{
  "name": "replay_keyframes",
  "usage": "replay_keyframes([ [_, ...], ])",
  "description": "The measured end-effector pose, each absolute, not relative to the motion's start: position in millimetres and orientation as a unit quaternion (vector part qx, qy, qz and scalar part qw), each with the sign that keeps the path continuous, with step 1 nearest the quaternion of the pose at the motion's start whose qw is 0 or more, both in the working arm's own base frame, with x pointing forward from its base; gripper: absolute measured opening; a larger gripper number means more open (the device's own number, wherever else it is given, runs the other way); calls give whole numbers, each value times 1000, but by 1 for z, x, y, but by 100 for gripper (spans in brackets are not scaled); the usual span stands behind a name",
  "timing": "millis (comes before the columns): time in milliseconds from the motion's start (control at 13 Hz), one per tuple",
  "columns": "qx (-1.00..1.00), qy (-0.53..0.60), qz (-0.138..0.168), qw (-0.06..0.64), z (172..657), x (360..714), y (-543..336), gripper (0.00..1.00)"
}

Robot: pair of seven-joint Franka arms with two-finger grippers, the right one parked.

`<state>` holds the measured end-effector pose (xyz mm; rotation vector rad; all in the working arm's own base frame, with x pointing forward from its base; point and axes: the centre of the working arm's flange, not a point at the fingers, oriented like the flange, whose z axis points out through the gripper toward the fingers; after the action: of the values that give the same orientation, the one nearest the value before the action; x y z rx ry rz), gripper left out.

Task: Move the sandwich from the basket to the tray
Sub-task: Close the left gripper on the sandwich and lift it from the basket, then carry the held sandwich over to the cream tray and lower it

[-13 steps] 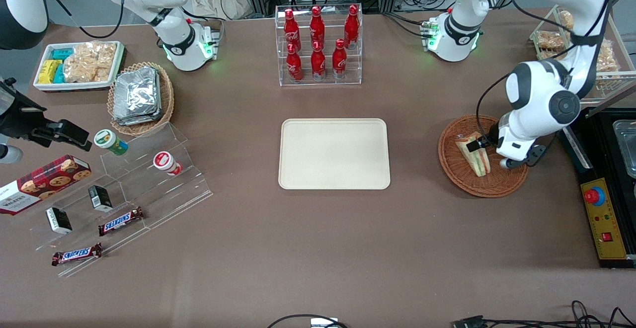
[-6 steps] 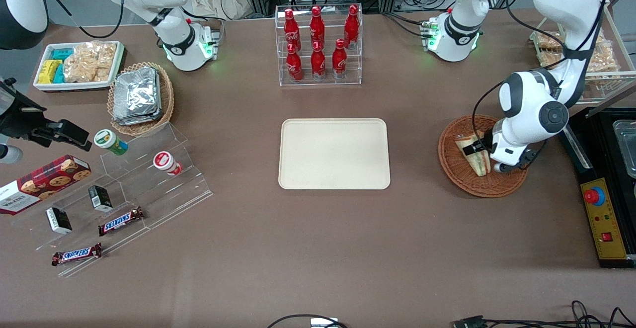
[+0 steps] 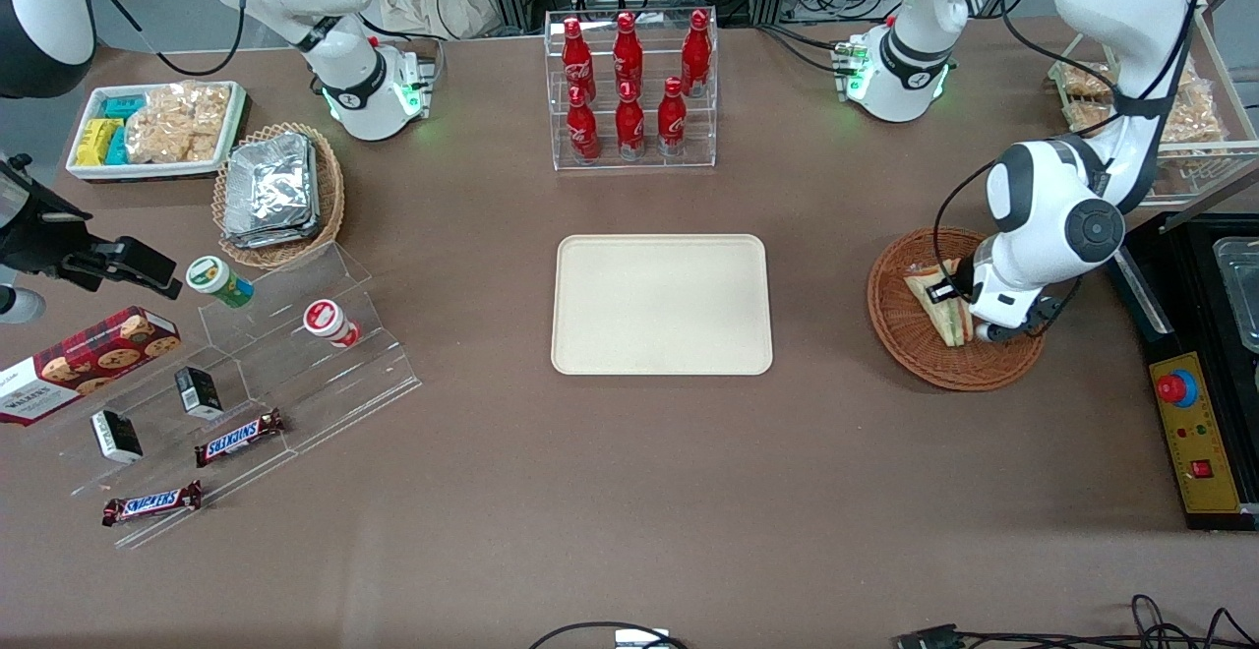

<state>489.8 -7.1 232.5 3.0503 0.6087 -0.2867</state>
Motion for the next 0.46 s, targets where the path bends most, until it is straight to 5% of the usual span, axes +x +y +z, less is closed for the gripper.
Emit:
replay_keyframes([
  [231, 974, 191, -119, 7, 275, 505, -9, 28],
  [462, 972, 180, -153, 5, 391, 529, -10, 28],
])
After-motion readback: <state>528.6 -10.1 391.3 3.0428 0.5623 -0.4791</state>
